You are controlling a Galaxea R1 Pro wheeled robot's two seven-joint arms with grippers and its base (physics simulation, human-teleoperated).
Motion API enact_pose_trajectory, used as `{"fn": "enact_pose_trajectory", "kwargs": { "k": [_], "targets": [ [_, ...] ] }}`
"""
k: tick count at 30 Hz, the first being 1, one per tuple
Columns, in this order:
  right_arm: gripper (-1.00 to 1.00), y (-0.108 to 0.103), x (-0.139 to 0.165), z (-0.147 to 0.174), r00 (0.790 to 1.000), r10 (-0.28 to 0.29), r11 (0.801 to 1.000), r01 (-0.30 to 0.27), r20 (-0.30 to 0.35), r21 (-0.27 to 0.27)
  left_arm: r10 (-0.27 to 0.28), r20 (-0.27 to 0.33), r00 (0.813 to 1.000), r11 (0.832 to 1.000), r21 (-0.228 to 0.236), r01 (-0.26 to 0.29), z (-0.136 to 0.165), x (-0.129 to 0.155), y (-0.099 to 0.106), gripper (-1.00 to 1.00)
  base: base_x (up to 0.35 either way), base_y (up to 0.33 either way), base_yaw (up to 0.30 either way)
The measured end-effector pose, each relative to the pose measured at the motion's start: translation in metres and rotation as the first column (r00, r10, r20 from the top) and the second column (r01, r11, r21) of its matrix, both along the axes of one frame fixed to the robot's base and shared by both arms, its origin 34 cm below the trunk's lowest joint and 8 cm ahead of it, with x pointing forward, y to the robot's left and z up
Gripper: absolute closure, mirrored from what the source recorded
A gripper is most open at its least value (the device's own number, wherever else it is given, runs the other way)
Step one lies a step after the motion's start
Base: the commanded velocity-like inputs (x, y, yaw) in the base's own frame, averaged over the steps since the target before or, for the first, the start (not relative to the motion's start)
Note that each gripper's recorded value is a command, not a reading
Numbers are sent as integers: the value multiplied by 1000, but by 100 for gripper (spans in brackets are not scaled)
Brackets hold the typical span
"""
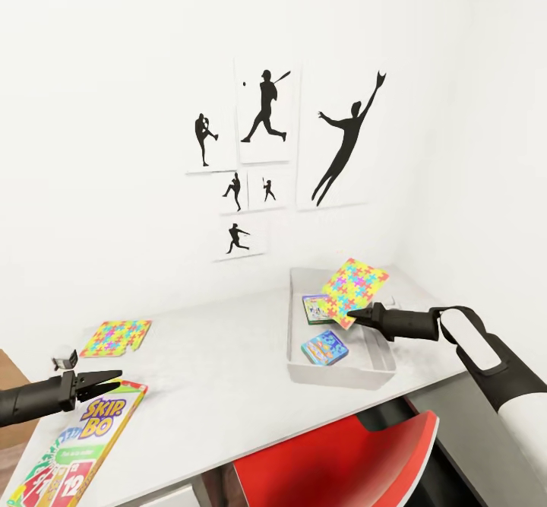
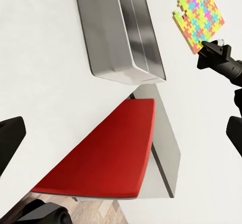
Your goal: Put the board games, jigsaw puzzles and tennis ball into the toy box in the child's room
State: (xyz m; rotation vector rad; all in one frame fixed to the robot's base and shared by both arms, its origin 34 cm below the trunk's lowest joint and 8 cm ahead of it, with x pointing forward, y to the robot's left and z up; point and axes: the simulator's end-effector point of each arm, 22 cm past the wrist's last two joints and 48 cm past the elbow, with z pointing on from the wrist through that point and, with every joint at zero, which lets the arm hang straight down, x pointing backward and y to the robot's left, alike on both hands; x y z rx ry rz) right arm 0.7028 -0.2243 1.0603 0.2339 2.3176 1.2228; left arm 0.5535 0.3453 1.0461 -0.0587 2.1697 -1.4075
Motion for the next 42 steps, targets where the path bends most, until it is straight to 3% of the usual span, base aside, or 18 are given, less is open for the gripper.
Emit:
{"fn": "enact_pose_trajectory", "kwargs": {
  "k": [42],
  "targets": [
    [100,-1,16,-8,1000,-5,1000,5,-13,8,-7,-29,1000,1000,10,7,-15,3,-1,-100,0,0,0]
  ]
}}
